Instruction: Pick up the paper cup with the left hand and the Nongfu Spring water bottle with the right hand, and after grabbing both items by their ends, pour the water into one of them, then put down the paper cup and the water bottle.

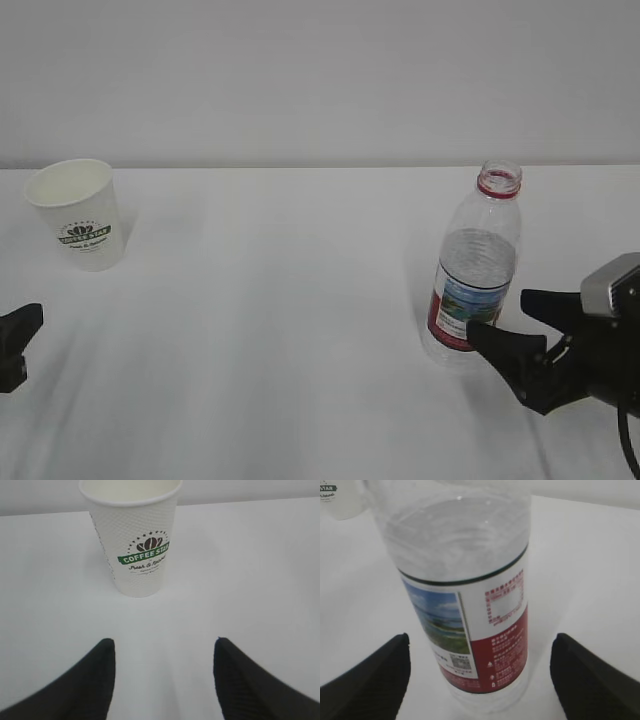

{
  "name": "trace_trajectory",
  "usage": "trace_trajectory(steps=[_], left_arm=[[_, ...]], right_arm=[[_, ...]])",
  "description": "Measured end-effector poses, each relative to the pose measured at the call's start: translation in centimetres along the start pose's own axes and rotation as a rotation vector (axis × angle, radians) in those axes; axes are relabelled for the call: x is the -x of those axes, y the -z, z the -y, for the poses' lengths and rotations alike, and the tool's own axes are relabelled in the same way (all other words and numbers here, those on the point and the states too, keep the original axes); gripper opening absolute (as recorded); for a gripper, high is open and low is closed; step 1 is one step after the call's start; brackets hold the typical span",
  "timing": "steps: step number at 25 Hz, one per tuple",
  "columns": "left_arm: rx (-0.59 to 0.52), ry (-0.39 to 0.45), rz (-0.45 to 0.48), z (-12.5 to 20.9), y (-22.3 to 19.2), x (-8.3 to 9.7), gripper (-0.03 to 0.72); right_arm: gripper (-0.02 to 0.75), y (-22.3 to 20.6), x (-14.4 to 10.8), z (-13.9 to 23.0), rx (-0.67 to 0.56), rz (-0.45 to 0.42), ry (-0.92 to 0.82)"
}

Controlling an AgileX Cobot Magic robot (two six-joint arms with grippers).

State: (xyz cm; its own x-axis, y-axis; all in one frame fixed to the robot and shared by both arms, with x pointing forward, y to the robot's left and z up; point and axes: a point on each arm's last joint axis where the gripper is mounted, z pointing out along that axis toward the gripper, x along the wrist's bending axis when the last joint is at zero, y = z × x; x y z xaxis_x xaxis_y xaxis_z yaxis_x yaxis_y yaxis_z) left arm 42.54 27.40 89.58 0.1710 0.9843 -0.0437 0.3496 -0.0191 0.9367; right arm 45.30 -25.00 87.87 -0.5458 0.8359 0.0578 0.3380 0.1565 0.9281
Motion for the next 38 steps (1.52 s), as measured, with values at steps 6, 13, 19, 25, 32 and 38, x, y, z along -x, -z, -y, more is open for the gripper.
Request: trace_trajectory(steps=[6,13,19,25,32,38], left_arm=[[0.000,0.000,0.000,0.0,0.0,0.0,0.451],[0.004,0.000,0.000,0.0,0.0,0.0,0.451],[0.004,0.000,0.000,0.0,0.0,0.0,0.451],[0.004,0.000,0.000,0.0,0.0,0.0,0.451],[0.004,0.000,0.000,0.0,0.0,0.0,0.451],[0.005,0.000,0.000,0.0,0.0,0.0,0.451]], right_arm=[[0.663,-0.6,0.2,0.3,-0.009,-0.012,0.000],[0.663,-1.6,0.5,0.6,-0.019,-0.044,0.011],[0.663,-2.1,0.9,0.2,-0.003,-0.046,0.023],[0.664,-2.6,1.0,-0.1,0.011,-0.066,0.045],[0.664,-3.7,1.4,-0.2,0.018,-0.097,0.044],[0.663,-4.2,1.7,-0.7,0.038,-0.109,0.048]])
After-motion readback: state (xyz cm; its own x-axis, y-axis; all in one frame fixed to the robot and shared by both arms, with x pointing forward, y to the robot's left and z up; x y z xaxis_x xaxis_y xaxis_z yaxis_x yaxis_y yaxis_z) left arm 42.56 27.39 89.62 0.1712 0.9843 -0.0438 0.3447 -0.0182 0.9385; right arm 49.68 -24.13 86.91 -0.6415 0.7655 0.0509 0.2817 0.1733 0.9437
